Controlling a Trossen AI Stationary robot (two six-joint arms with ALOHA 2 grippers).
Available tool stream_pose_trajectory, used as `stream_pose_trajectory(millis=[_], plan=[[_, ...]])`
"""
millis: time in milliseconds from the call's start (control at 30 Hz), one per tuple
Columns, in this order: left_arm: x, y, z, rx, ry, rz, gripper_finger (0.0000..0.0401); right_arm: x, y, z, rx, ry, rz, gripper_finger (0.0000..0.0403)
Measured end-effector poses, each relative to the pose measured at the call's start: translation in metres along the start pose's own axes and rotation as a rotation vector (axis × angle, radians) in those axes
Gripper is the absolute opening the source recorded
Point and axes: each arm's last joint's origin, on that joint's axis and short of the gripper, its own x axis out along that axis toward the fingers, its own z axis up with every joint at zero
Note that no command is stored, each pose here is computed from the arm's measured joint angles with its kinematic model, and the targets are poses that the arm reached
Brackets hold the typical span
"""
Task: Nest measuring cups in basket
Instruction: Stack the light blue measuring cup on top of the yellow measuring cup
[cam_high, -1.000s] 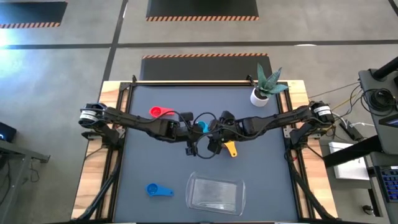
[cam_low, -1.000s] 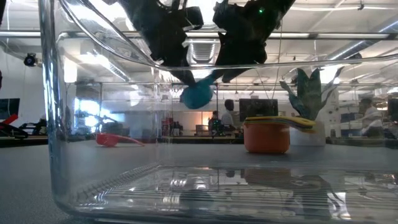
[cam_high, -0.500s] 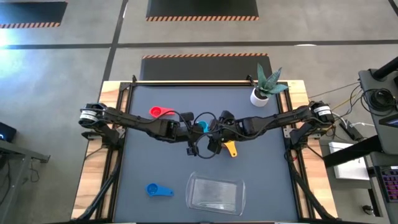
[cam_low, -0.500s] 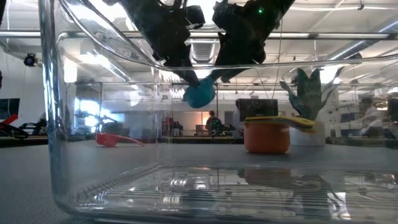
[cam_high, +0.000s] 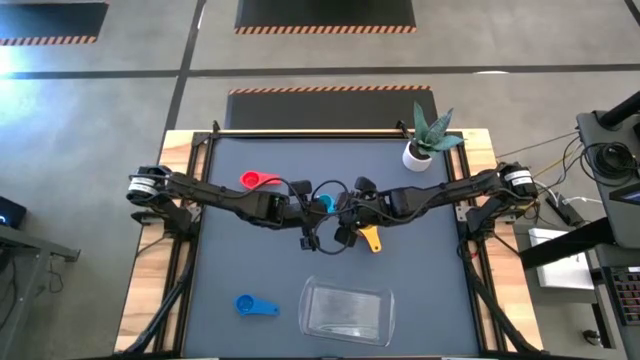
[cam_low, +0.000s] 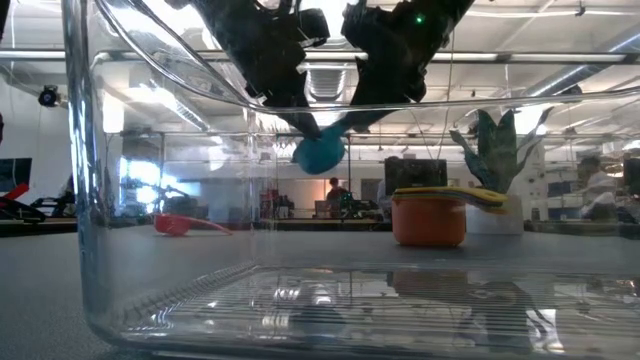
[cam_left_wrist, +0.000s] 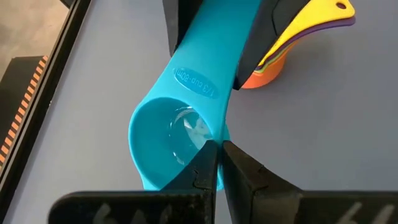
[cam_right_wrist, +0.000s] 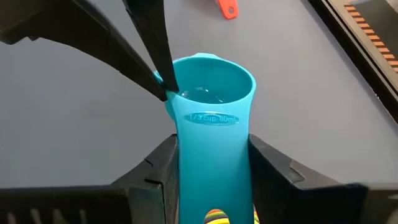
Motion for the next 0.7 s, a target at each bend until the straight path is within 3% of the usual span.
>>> stream_pose_trajectory(millis=[400,700], plan=[[0.0000,0.0000,0.0001,-0.003,-0.001,-0.001,0.0002,0.0000,-0.0002,-0.0007,-0.004,0.007,-0.001,0.0131],[-0.0001,-0.0002,0.0001,-0.003,-0.002,-0.002,0.0048,-0.0001,-0.0018,-0.0048,-0.008,0.045,-0.023,0.0131]])
